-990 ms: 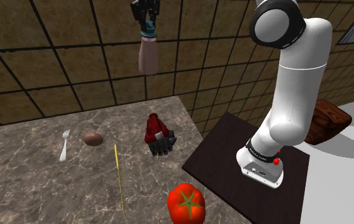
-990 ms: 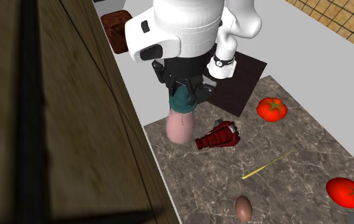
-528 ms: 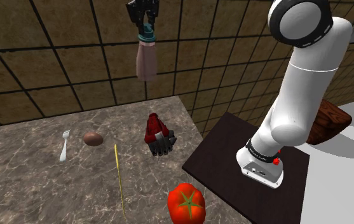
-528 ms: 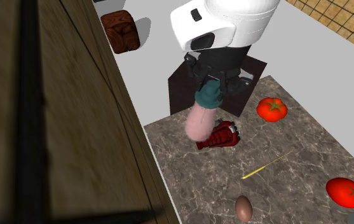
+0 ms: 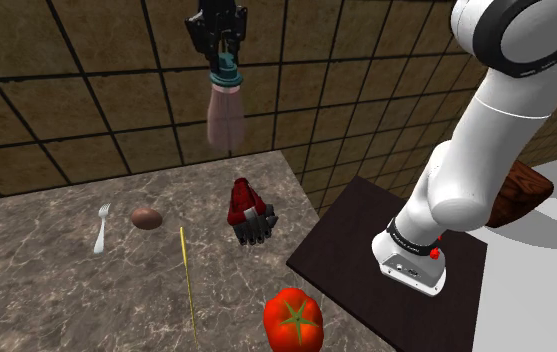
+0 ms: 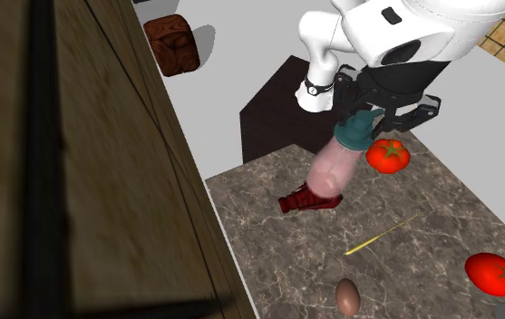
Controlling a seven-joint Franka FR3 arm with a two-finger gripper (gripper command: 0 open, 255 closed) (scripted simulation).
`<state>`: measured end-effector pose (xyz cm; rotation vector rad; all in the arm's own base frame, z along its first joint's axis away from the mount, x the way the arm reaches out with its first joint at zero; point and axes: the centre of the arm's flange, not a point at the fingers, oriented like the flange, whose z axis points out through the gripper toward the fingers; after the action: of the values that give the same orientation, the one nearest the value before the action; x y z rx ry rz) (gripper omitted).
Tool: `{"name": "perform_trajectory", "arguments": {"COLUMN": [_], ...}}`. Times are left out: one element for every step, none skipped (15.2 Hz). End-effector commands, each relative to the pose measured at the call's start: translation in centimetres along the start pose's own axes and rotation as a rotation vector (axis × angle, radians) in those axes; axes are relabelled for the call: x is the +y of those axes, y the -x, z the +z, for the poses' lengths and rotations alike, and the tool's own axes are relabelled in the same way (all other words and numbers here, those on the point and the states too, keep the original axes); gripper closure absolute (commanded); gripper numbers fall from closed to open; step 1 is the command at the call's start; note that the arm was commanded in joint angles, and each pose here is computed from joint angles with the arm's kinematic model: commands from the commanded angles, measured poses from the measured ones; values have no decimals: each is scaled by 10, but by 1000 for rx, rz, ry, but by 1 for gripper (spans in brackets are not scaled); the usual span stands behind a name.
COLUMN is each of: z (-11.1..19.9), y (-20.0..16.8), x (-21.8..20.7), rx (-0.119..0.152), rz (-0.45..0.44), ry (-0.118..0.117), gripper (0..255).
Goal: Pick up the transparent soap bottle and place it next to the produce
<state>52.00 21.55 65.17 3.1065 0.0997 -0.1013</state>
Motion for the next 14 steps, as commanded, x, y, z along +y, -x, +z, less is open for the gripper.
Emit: {"name": "perform_trajectory", "arguments": {"z": [3,3,3,3,3,4,4,4,4,4,4,4,5,5], "y": [18,26,33,41,49,56,64,72,79,87,95,102,110,118], "x": [-22,-33,-44,-55,-65,-76,-87,-98,-108,-119,-130,-141,-151,-162], "rx": [1,1,1,1,1,1,1,1,1,1,1,1,1,1], "rz": [1,1,1,1,1,1,1,1,1,1,1,1,1,1], "ry": [0,0,0,0,0,0,0,0,0,0,0,0,0,0], "gripper": [255,255,255,255,255,255,255,255,255,255,255,255,255,255]}}
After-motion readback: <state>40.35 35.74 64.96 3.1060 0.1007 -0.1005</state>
